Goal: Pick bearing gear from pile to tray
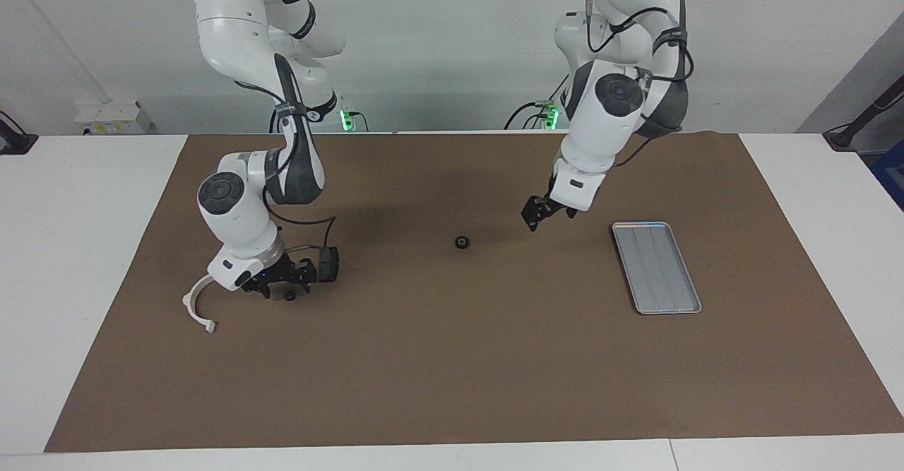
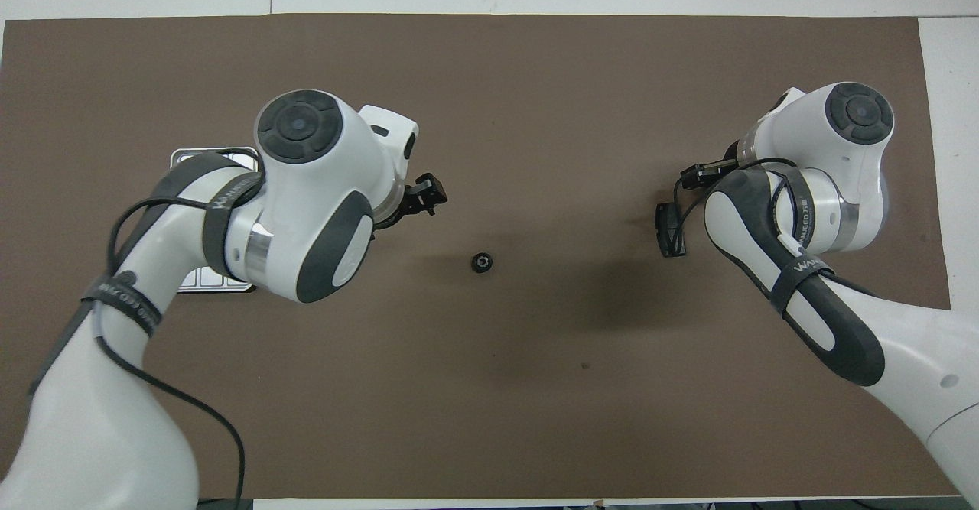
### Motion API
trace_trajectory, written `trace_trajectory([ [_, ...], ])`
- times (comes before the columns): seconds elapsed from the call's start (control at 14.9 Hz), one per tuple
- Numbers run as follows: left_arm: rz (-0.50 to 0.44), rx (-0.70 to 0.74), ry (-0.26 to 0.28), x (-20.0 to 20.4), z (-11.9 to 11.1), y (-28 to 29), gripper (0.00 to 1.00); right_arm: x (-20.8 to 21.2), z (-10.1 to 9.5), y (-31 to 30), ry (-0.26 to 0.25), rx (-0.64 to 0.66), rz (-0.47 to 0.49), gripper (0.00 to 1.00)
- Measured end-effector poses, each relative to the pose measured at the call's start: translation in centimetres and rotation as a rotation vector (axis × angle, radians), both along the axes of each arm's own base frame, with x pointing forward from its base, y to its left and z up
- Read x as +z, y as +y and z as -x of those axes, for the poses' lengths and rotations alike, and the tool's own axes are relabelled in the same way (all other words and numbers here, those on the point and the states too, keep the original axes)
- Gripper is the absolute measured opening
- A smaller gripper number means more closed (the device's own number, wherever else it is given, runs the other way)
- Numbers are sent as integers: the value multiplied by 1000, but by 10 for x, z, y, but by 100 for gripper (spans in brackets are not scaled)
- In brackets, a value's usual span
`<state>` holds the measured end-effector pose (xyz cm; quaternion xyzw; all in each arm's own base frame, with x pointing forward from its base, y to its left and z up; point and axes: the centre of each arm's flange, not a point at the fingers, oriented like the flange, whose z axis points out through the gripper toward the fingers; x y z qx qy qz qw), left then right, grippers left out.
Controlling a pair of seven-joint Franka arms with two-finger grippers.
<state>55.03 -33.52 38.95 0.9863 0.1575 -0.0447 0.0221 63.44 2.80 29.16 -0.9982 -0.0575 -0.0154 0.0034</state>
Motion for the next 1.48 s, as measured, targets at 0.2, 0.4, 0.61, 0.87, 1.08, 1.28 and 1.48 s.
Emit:
trace_trajectory([
  [0.2, -10, 10, 8, -36, 0, -55, 100, -8, 0, 1, 4, 1, 0, 80],
  [0.4, -11, 5, 7, -47, 3, -65, 100, -12, -2, 0, -14, 0, -1, 78],
  [0.61, -16, -10, 11, -63, 19, -77, 100, -7, -3, 1, -24, 0, -2, 50],
  [0.87, -20, 1, 14, -86, 36, -83, 100, -4, -4, -2, -29, -4, -1, 23],
  [1.08, -9, 10, 31, -89, 42, -86, 98, 1, -8, -2, -40, -4, -1, 23],
  [1.28, -4, 29, 30, -91, 45, -87, 100, 28, -22, -4, -49, -7, 0, 23],
  [1.48, 1, 35, 21, -95, 51, -91, 91, 59, -34, -7, -51, -5, 9, 23],
])
